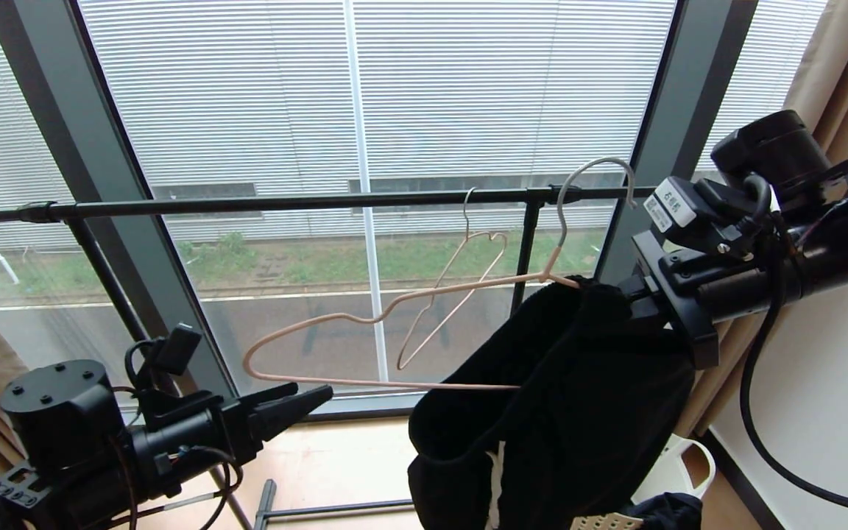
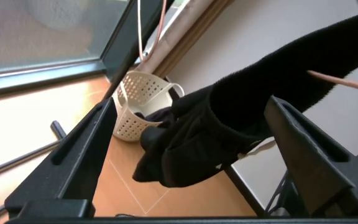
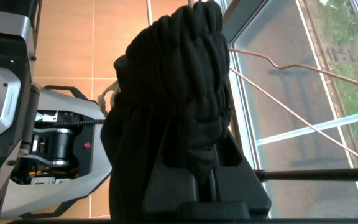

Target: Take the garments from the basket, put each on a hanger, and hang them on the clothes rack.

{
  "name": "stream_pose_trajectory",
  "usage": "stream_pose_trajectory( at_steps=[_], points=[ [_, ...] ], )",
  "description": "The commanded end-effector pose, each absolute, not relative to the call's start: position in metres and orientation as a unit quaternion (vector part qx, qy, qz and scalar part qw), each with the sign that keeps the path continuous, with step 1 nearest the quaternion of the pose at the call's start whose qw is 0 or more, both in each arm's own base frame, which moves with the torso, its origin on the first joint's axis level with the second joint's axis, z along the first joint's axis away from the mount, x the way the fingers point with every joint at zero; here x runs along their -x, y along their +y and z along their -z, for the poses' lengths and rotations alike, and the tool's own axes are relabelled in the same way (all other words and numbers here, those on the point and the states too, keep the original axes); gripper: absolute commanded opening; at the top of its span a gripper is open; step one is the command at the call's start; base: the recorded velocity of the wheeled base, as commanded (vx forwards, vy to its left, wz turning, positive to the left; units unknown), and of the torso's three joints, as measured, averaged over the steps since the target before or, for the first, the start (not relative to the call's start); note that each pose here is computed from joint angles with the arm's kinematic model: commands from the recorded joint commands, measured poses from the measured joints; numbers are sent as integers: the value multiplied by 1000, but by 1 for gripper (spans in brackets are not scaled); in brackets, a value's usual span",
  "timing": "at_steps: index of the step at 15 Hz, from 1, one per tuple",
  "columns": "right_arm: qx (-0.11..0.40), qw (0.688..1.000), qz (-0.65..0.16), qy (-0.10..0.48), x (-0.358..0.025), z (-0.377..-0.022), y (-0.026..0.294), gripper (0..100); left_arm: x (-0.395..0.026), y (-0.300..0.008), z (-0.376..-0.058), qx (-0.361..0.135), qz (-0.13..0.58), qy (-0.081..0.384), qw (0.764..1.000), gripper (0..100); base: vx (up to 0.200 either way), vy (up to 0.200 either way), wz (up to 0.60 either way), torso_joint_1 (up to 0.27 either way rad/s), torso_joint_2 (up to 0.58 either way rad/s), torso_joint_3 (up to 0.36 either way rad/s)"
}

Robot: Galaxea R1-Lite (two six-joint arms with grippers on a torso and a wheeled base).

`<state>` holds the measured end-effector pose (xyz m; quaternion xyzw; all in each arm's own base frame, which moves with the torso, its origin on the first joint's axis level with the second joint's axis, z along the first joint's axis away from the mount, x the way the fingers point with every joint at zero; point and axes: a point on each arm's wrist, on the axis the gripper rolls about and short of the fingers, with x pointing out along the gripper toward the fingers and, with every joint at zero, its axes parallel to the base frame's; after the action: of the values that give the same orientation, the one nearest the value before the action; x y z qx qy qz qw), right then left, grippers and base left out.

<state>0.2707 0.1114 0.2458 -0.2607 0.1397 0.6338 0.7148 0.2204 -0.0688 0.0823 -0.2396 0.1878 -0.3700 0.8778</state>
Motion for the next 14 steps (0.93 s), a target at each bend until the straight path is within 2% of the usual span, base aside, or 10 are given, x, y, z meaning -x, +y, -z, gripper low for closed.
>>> stream_pose_trajectory(
  at_steps=[1, 6, 10, 14],
  points=[
    [264, 705, -645, 132, -269, -246, 121, 0, -223, -98, -67, 229, 371, 216, 874, 100, 0, 0, 0, 0, 0, 0],
    [263, 693, -660, 126, -263, -248, 134, 0, -213, -111, -65, 220, 386, 228, 867, 100, 0, 0, 0, 0, 0, 0],
    [263, 685, -668, 121, -258, -250, 141, 0, -209, -122, -55, 199, 373, 239, 874, 100, 0, 0, 0, 0, 0, 0],
    [263, 680, -675, 116, -255, -251, 145, 0, -206, -126, -54, 195, 380, 243, 871, 100, 0, 0, 0, 0, 0, 0]
  ],
)
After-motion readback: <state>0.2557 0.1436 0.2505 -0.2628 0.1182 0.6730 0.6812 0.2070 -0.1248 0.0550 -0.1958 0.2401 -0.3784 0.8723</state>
